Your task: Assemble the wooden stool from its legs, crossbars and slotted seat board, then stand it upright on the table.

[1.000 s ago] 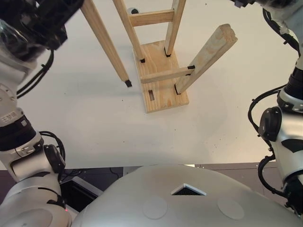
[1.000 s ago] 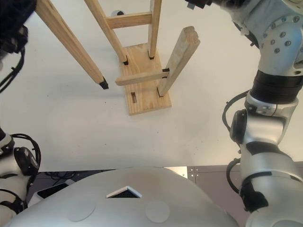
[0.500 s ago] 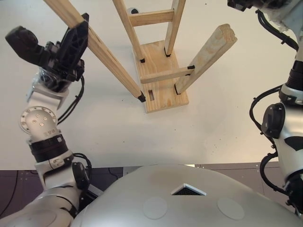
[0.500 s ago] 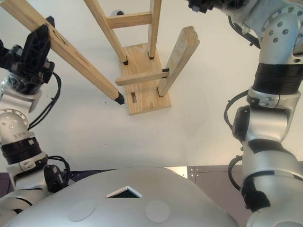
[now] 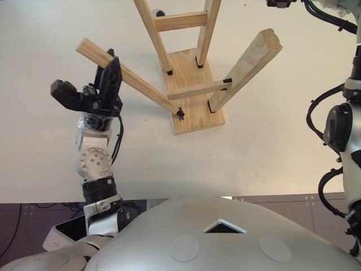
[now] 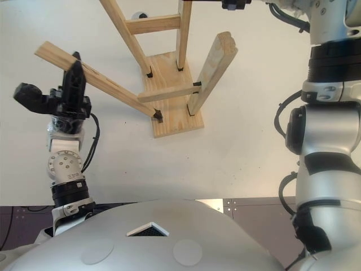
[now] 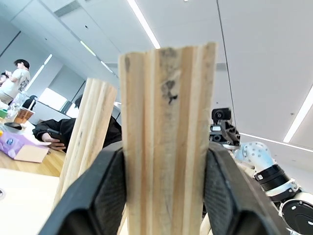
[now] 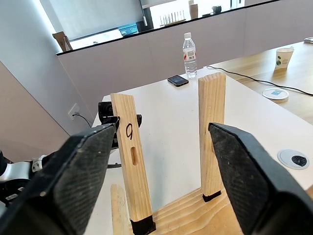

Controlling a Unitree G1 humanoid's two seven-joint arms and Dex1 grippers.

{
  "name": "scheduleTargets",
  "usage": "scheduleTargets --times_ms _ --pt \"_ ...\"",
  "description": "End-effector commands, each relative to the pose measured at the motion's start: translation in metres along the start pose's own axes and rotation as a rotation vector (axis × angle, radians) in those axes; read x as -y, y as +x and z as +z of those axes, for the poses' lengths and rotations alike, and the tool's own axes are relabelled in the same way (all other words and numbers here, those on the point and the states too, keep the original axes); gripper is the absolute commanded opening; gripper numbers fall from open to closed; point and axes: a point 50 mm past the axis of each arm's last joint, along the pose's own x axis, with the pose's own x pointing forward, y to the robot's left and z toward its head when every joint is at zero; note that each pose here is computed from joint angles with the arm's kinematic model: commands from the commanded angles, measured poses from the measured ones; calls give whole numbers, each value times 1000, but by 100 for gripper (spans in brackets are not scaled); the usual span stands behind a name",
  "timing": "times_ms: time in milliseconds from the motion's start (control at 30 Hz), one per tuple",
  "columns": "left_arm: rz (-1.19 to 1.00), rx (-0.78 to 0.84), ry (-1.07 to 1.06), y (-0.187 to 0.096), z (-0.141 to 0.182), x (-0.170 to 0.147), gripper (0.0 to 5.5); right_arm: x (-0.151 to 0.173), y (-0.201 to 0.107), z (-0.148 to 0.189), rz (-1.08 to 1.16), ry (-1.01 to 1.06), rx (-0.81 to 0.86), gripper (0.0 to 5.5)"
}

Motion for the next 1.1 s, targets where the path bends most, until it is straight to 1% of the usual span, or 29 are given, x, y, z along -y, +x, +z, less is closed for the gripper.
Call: scheduleTargets --times_ms 33,133,200,400,500,633,867,967,1100 --pt "27 -55 11 -7 -7 -3 202 0 -7 1 -31 -17 -5 351" --pt "23 -89 25 -12 -2 -2 201 0 -9 0 -40 -13 3 351" --pt "-1 -140 38 -11 2 1 201 -1 -10 -2 -46 -13 5 351" --pt "-145 -422 90 -5 10 16 201 -5 -13 -9 -60 -12 17 351" --pt "-223 -570 126 5 15 14 201 -9 -13 -15 -72 -8 38 351" --pt "-297 -710 160 17 16 13 201 -14 -14 -23 -91 0 68 351" --pt "-328 -887 201 31 21 9 201 -20 -14 -46 -137 65 112 351" --pt "-346 -964 228 38 21 12 201 -24 -11 -57 -138 91 118 351" --pt "-341 -1006 233 48 23 15 201 -23 -10 -59 -166 97 143 351"
